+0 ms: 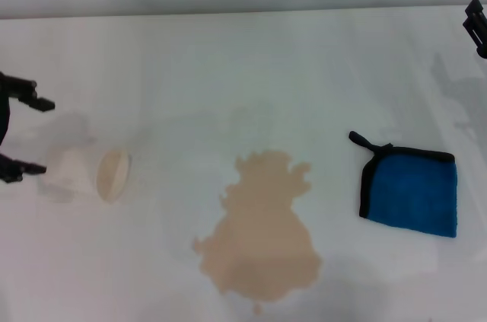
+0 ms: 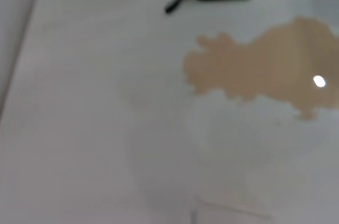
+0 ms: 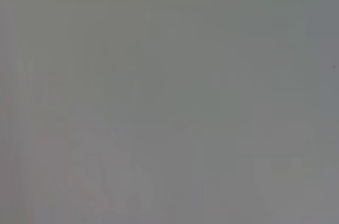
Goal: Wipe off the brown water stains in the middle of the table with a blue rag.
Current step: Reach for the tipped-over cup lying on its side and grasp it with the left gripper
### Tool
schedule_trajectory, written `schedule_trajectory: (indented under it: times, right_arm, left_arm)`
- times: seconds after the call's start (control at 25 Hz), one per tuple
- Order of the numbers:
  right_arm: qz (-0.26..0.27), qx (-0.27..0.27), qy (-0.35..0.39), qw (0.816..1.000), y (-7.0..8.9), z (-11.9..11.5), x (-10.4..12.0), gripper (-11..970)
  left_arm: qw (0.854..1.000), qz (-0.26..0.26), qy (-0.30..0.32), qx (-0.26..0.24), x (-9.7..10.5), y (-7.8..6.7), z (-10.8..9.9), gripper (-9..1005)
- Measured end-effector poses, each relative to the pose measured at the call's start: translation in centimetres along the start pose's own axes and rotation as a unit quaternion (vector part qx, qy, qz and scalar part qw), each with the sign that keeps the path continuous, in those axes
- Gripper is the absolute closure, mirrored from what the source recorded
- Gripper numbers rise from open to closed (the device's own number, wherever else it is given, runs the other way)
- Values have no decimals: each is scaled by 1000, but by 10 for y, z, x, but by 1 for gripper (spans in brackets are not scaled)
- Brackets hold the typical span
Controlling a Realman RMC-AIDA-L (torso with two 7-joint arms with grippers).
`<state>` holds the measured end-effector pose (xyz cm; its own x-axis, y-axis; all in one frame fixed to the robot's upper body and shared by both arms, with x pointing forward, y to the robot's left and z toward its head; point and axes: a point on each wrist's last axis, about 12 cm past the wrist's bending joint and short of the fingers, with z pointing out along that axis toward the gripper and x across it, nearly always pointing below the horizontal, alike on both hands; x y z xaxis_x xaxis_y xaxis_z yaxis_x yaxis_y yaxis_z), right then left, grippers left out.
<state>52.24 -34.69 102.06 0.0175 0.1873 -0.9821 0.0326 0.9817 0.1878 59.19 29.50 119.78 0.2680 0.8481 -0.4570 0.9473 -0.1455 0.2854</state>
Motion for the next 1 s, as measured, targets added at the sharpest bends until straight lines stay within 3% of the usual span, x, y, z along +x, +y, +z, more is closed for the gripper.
schedule_trajectory:
  times: [0.32,0.64,1.0]
  right_arm:
    - [2,-3,1,1000,3,3,0,131]
    - [2,0,7,1000,2,3,2,130]
    - [2,3,15,1000,1,1,4,130]
  left_arm:
    - [999,15,34,24,-8,-5,18,119]
    - [996,41,84,8,-7,-7,45,119]
    - [995,54,88,-5,-4,-8,63,119]
